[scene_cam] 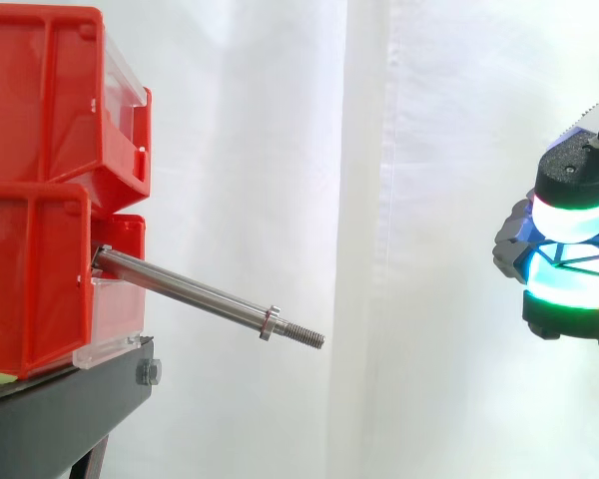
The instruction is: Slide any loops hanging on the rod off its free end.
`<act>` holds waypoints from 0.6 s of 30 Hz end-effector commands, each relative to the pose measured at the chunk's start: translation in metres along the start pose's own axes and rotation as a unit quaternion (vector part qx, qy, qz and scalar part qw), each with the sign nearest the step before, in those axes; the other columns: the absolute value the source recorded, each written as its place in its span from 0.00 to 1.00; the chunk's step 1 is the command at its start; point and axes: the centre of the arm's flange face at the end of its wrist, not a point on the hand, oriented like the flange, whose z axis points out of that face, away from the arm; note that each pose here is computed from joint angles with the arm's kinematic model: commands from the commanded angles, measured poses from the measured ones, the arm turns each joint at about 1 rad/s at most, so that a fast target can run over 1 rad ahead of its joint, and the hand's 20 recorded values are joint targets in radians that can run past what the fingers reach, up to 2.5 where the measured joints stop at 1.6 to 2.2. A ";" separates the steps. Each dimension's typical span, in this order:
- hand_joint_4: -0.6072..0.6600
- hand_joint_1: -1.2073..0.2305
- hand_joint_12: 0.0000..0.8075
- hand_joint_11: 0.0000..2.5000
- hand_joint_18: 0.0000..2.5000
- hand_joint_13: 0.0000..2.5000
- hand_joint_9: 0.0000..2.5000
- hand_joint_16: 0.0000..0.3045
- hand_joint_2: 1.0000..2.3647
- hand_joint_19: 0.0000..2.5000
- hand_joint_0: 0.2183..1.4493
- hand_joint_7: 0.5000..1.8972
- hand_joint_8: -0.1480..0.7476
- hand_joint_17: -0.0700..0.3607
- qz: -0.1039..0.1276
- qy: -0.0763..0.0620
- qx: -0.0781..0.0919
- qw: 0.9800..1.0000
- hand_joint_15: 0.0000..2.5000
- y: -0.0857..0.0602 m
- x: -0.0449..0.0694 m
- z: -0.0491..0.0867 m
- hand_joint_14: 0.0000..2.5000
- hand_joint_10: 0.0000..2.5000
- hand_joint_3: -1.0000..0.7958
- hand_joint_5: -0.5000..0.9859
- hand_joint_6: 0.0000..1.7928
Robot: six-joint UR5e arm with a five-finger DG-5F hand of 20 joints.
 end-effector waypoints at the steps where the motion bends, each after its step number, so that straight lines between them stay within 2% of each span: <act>1: 0.55 0.44 0.44 0.41 0.36 0.36 0.51 0.16 0.01 0.23 0.30 0.38 0.48 0.42 0.000 0.000 0.000 1.000 0.22 0.000 0.000 0.000 0.01 0.01 0.37 0.26 0.50; 7: 0.56 0.45 0.44 0.41 0.36 0.36 0.50 0.16 0.01 0.23 0.30 0.38 0.48 0.42 0.000 0.000 0.000 1.000 0.22 0.000 0.000 0.000 0.01 0.01 0.35 0.26 0.50; 18: 0.54 0.51 0.45 0.40 0.36 0.35 0.50 0.17 0.01 0.24 0.30 0.33 0.49 0.43 0.000 0.001 -0.001 1.000 0.22 0.000 0.000 0.000 0.01 0.01 0.40 0.26 0.49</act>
